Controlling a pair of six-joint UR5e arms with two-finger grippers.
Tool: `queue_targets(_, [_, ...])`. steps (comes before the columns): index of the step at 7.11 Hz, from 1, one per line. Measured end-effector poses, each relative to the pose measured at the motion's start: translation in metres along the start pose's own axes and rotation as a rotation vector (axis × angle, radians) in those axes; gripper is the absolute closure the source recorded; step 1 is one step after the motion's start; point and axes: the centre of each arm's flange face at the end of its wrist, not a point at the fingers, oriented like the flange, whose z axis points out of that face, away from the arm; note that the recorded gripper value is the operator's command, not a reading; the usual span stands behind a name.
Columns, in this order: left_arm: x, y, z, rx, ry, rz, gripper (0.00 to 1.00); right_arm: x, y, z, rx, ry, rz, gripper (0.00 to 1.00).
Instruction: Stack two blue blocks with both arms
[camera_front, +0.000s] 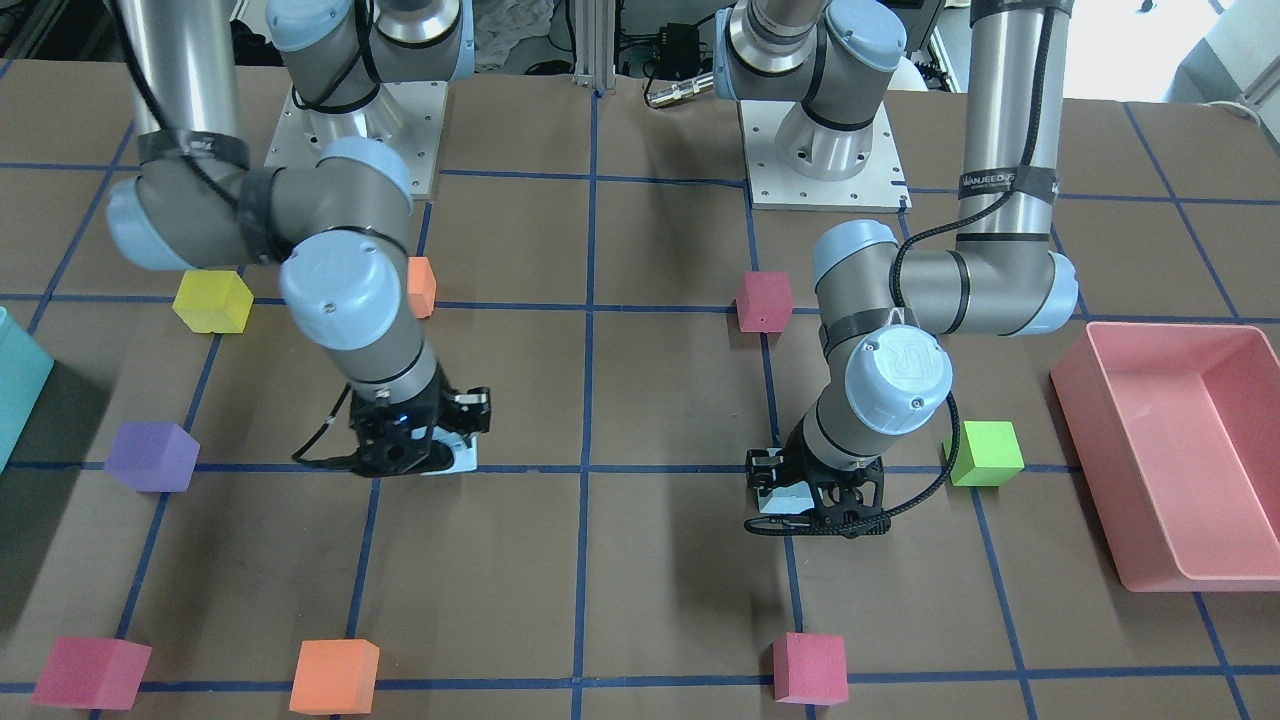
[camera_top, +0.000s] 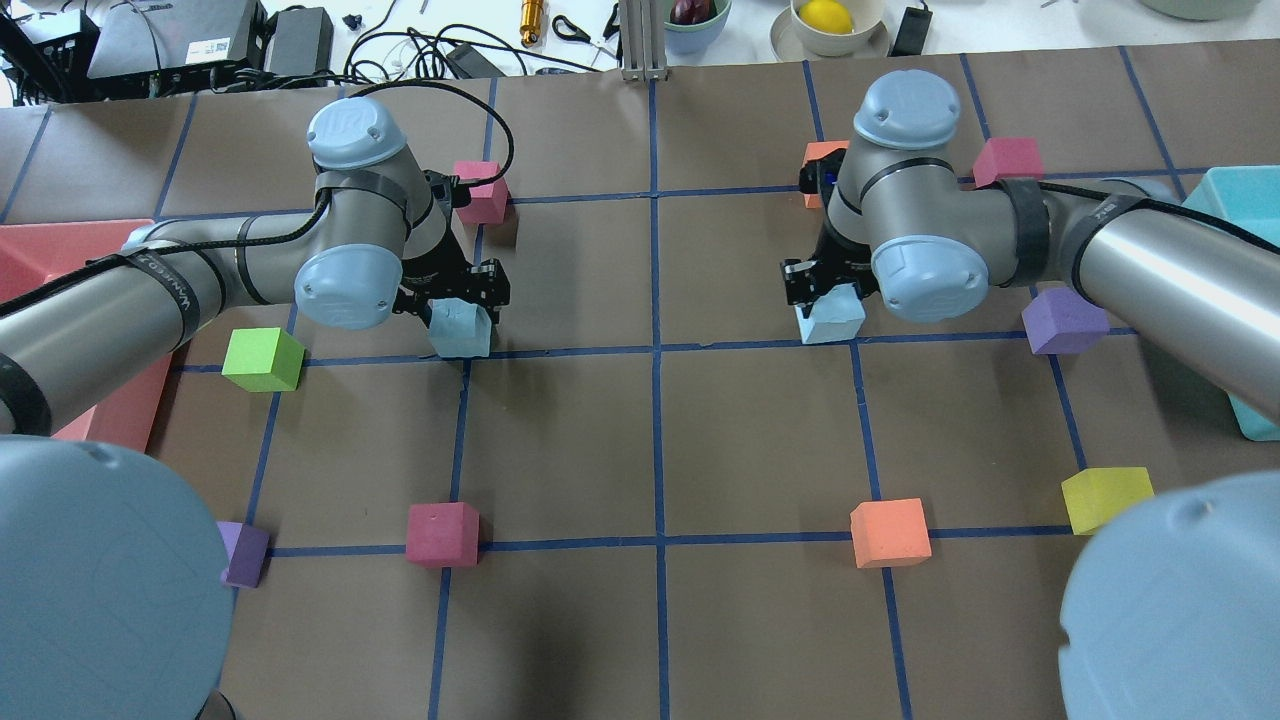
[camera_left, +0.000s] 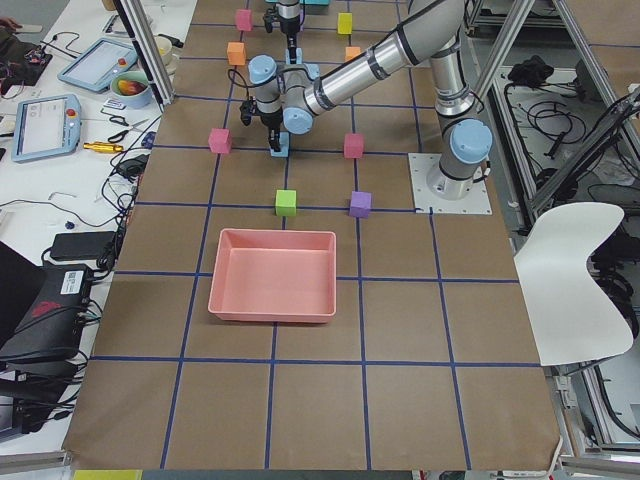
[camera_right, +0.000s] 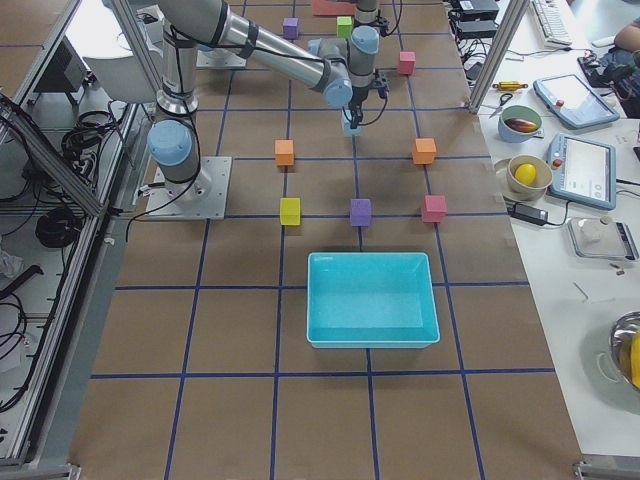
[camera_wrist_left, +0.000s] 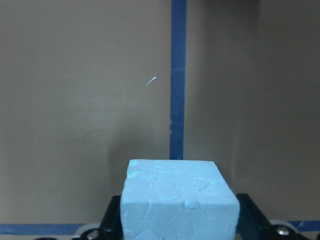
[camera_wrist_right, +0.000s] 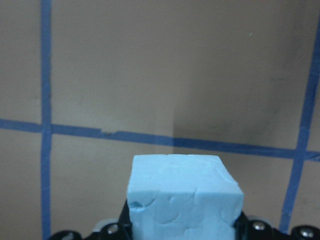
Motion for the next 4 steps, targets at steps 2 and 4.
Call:
queue_targets(2, [0.000,-0.003,-0.014,0.019,-0.001,0.001,1.00,-0.090,0.066,0.021,-0.076,0.009,0.010,0.82])
queue_targets(4, [0.003,-0.005,-0.036,0.019,0.002,0.004,1.00,-0.117,0.129,0.057,-0.109,0.026,-0.019,0.37])
